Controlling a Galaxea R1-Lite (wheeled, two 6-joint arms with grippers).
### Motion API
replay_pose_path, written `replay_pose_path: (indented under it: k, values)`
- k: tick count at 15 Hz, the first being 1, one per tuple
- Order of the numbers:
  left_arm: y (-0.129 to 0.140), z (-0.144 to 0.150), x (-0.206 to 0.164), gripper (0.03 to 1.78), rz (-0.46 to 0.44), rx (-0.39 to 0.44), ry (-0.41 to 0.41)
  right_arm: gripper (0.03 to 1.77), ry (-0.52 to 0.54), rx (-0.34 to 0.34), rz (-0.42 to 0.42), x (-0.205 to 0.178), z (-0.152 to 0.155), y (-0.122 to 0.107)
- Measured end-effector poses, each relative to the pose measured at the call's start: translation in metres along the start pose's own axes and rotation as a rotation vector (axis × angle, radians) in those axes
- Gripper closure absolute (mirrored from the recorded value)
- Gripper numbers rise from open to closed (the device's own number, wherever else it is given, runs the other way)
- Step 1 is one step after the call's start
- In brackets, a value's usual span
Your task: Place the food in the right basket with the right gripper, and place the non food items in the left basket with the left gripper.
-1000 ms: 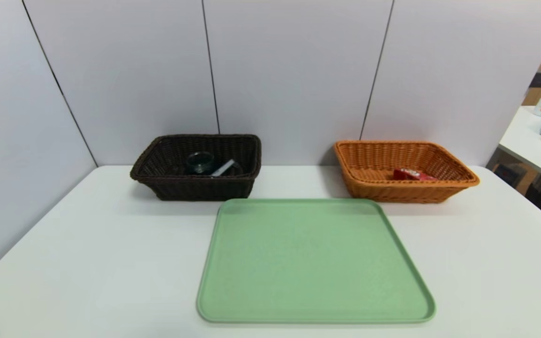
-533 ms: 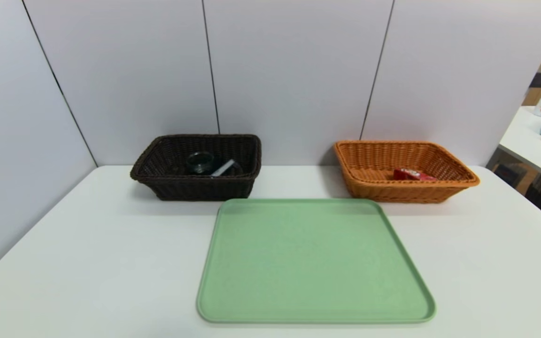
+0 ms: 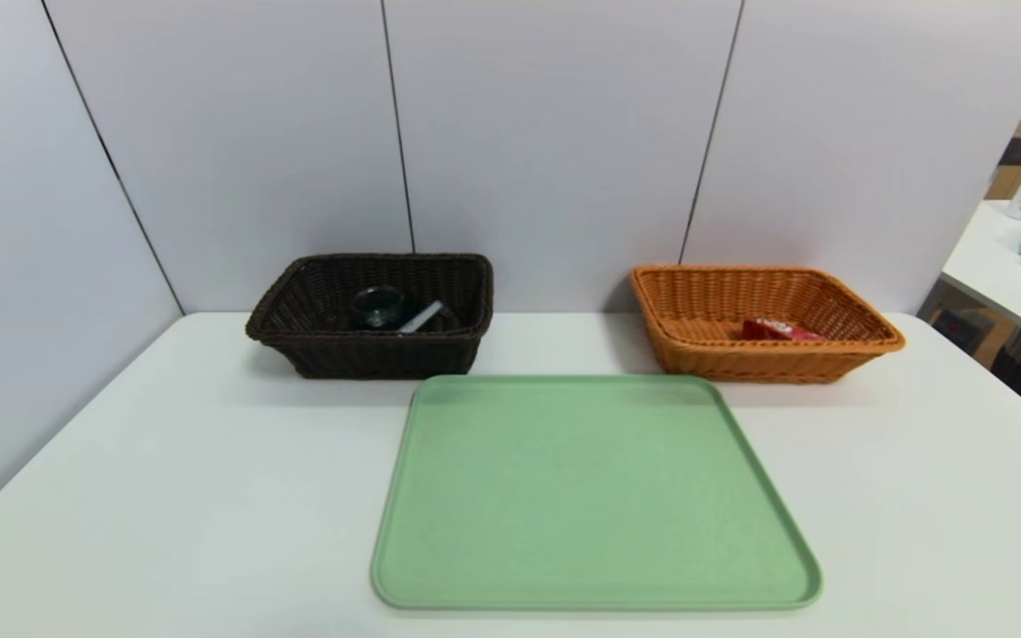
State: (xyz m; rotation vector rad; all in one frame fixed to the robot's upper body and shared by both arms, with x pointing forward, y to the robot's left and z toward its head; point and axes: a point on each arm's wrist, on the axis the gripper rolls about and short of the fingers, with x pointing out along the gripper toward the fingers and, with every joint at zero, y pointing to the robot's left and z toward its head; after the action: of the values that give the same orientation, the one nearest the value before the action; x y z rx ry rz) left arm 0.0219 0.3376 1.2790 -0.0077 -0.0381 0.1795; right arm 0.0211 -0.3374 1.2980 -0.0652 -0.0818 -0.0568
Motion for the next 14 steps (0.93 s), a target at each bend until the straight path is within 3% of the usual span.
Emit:
replay_pose_path:
  k: [6, 9, 12, 14]
  values:
    - [-0.002, -0.027, 0.01, 0.12, -0.041, 0.057, -0.114, 0.1, -0.076, -0.065, -0.003, -0.009, -0.024, 0.001]
    - [-0.005, -0.045, 0.026, 0.12, -0.035, 0.084, -0.187, 0.1, -0.107, -0.078, -0.006, 0.007, -0.042, 0.003]
    - [-0.007, -0.059, 0.036, 0.12, -0.026, 0.116, -0.292, 0.1, -0.175, -0.139, -0.017, 0.03, -0.075, 0.007]
    - [-0.008, -0.068, 0.039, 0.12, -0.031, 0.118, -0.252, 0.1, -0.245, -0.172, -0.027, 0.034, -0.081, 0.007]
